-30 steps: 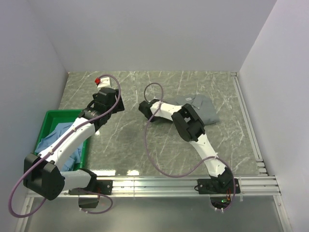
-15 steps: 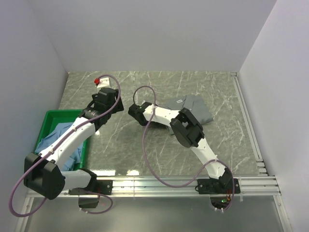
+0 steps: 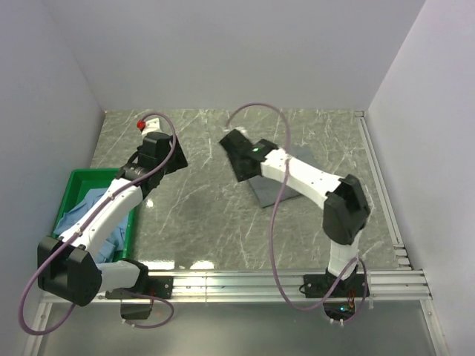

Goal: Fold and stack the long sleeve shirts
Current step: Fold the shirt

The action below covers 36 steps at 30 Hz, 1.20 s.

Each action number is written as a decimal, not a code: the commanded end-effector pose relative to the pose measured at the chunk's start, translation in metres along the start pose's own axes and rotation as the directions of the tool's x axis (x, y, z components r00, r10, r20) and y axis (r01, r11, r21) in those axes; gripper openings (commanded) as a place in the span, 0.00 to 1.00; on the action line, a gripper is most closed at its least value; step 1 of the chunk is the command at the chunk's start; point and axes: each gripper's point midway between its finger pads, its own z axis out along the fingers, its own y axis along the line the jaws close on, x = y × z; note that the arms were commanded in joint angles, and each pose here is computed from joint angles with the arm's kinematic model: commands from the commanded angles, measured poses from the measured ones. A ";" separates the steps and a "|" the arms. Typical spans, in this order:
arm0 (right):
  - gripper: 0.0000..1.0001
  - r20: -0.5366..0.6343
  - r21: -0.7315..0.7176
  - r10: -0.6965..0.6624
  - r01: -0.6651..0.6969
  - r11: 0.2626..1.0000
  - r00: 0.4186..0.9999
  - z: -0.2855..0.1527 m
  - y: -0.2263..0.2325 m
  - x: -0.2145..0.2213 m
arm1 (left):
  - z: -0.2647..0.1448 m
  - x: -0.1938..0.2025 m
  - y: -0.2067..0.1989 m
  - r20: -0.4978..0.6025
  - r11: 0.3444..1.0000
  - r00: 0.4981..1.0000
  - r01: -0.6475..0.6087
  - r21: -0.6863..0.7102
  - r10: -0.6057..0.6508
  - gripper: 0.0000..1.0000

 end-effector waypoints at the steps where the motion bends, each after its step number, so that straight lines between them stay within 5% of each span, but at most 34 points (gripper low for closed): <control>1: 0.43 -0.030 -0.020 0.225 -0.226 0.974 0.974 0.021 -0.035 0.014 | -0.011 -0.017 -0.013 0.010 0.996 0.998 0.069 0.058 -0.070 0.75; 6: 0.37 -0.078 -0.104 0.337 -0.343 0.933 0.938 0.046 -0.039 0.053 | -0.008 -0.006 -0.024 -0.050 0.989 0.993 0.107 0.098 -0.103 0.75; 14: 0.32 -0.258 -0.210 0.323 -0.379 0.901 0.911 0.078 -0.003 0.121 | 0.012 0.022 -0.061 -0.181 0.964 0.977 0.154 0.218 -0.115 0.74; 29: 0.31 -0.282 -0.321 0.295 -0.379 0.868 0.913 0.069 0.014 0.125 | 0.091 0.088 -0.166 -0.383 0.930 0.921 0.196 0.312 -0.066 0.70; 36: 0.32 -0.289 -0.336 0.282 -0.373 0.865 0.915 0.069 0.017 0.127 | 0.117 0.134 -0.175 -0.445 0.947 0.895 0.171 0.274 -0.033 0.66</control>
